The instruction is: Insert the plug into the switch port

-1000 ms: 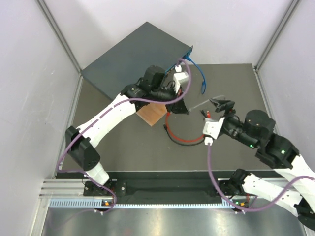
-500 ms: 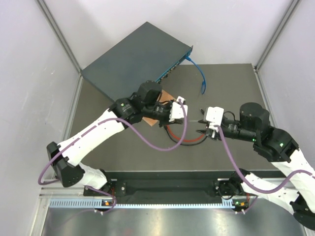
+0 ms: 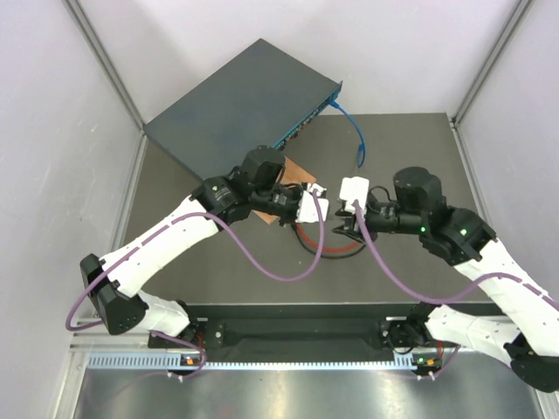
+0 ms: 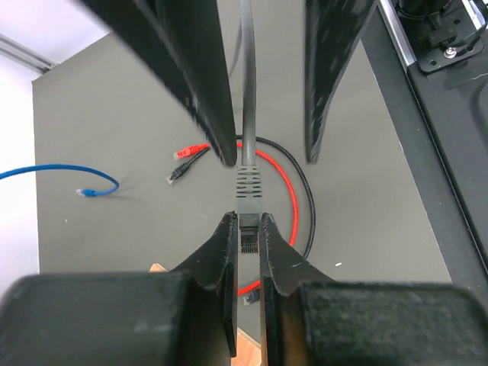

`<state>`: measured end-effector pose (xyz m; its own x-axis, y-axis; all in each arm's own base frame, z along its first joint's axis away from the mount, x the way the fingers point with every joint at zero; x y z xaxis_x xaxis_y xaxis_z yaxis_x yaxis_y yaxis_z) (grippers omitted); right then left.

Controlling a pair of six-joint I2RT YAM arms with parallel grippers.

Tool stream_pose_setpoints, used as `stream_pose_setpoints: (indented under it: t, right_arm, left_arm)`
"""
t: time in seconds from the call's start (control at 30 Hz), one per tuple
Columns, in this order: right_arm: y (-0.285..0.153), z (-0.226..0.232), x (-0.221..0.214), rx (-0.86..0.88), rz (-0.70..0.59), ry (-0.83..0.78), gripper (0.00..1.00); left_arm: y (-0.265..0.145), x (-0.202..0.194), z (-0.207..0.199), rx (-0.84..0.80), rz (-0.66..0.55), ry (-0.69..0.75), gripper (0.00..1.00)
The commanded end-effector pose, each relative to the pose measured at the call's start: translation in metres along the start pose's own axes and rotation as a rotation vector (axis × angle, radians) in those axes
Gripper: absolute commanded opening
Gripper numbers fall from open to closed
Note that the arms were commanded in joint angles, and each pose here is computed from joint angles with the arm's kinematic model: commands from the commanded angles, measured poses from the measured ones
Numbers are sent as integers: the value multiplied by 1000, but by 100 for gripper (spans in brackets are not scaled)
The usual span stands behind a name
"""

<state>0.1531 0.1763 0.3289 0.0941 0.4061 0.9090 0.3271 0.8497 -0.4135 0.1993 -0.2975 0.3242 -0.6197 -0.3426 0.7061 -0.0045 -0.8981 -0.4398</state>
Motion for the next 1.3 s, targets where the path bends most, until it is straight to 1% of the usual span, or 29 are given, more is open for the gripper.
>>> stream_pose_setpoints:
  t: [0.0, 0.13, 0.17, 0.33, 0.37, 0.43, 0.53, 0.57, 0.87, 0.9, 0.97, 1.0, 1.03, 1.07, 1.1, 1.13, 1.2, 1.23, 1.27]
  right_arm:
    - [-1, -8, 16, -26, -51, -56, 40]
    - [4, -13, 16, -41, -43, -59, 37]
    - [5, -14, 16, -44, -44, -58, 33]
    - [4, -15, 13, -60, -36, -58, 23]
    - [4, -15, 13, -63, -35, -59, 18]
    - [4, -16, 9, -68, -19, -65, 14]
    - [5, -18, 3, -71, 11, -83, 2]
    - [5, -18, 2, -79, 14, -87, 0]
    - [2, -22, -8, -123, 60, -95, 0]
    - [1, -23, -8, -137, 58, -94, 0]
    - [-3, -32, -7, -205, 46, -77, 0]
    - [-4, -37, -4, -228, 20, -77, 0]
    - [-9, -46, -4, -270, 8, -59, 0]
    - [-11, -49, -1, -271, -16, -52, 0]
    - [-12, -55, 2, -285, -39, -48, 0]
    - [-14, -60, 4, -297, -52, -39, 0]
    - [-19, -72, 11, -314, -82, -24, 0]
    - [-20, -77, 13, -323, -93, -20, 0]
    - [-21, -84, 14, -328, -105, -19, 0]
  left_arm:
    - [-4, 14, 7, 8, -54, 73, 0]
    - [-4, 14, 5, -1, -58, 72, 0]
    - [-4, 14, 5, -1, -58, 73, 0]
    - [-3, 13, 1, -19, -60, 65, 0]
    - [-3, 12, 1, -20, -60, 61, 0]
    - [-3, 13, 0, -23, -64, 58, 0]
    - [-3, 14, 1, -18, -66, 48, 0]
    - [-3, 14, 2, -15, -68, 46, 0]
    - [-2, 15, 5, 11, -62, 3, 0]
    - [-2, 14, 8, 30, -58, -5, 10]
    - [-4, 15, 11, 62, -51, -67, 19]
    - [-5, 16, 15, 85, -47, -82, 26]
    - [-8, 15, 16, 101, -48, -128, 37]
    - [-12, 16, 19, 116, -53, -147, 43]
    - [-13, 15, 21, 129, -54, -169, 45]
    - [-18, 13, 24, 153, -57, -216, 52]
    - [-26, 13, 31, 195, -67, -267, 58]
    - [-33, 10, 39, 236, -83, -331, 61]
    - [-38, 10, 44, 258, -96, -362, 63]
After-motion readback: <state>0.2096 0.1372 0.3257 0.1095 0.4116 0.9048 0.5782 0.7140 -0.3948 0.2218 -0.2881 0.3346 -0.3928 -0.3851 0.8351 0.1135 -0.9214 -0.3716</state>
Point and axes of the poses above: each gripper's point midway between its finger pads, its own y axis out along the fingers, its own z axis along the line the jaws close on, x = y × z, the point moved 6 cm from there along -y, back along the fingers, and after that the axes turned 12 degrees about y, right-handed, at the moved point
